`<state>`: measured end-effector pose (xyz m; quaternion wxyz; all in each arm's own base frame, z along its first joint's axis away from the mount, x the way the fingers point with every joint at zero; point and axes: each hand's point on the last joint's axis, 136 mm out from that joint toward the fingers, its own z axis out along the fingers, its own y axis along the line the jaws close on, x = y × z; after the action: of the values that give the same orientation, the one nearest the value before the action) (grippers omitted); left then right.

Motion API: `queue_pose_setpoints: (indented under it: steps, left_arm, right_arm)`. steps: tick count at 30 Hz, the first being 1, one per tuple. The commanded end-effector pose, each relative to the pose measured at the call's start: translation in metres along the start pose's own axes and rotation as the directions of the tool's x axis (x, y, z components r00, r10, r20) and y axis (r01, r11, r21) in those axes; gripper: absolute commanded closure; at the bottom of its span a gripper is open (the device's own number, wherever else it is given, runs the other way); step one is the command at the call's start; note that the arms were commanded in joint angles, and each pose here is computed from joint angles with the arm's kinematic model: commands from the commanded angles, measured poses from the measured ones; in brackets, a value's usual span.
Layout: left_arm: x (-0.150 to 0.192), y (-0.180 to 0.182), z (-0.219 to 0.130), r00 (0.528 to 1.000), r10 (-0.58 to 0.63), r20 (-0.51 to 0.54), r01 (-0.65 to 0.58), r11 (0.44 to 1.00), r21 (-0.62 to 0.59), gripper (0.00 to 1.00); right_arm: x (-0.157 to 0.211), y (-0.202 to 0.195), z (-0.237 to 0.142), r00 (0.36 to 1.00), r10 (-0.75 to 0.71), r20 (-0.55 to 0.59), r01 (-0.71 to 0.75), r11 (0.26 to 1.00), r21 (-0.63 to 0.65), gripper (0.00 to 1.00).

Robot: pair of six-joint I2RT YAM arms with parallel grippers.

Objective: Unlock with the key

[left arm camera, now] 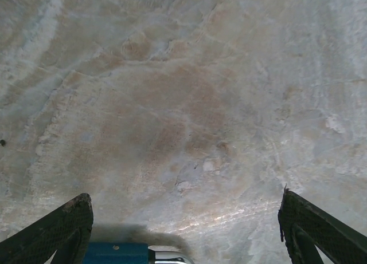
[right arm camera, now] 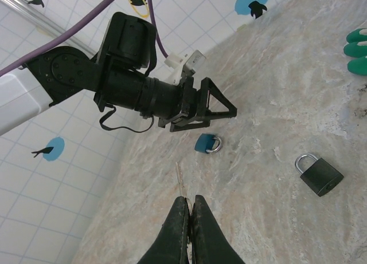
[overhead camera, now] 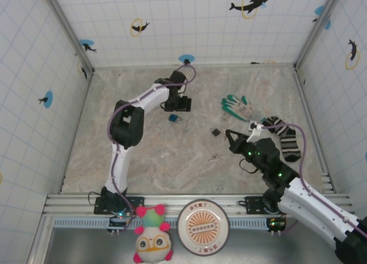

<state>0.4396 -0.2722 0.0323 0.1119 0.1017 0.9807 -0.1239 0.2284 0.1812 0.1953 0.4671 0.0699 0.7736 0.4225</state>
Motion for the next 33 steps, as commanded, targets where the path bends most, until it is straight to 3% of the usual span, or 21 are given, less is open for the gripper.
queue_pose_setpoints:
  steps: [1, 12, 25, 33]
  left_arm:
    - [0.002, 0.004, 0.001, 1.000, 0.022, -0.019, -0.022, 1.000, -0.018, 0.15]
    - [0.027, 0.014, 0.007, 0.997, 0.023, -0.071, -0.026, 0.999, -0.035, 0.18]
    - [0.052, 0.006, -0.013, 0.998, -0.002, -0.067, 0.004, 0.999, 0.032, 0.25]
    - [0.055, 0.022, -0.009, 0.997, -0.016, -0.076, 0.010, 0.996, -0.086, 0.32]
  right_arm:
    - [-0.001, -0.007, -0.001, 1.000, 0.005, 0.016, -0.005, 1.000, 0.020, 1.00]
    - [0.001, -0.010, 0.000, 1.000, 0.018, 0.019, -0.019, 1.000, 0.020, 1.00]
    - [0.007, -0.016, 0.002, 0.999, 0.037, 0.012, -0.038, 0.999, 0.025, 1.00]
    - [0.008, -0.020, 0.004, 0.999, 0.045, 0.009, -0.045, 0.998, 0.036, 1.00]
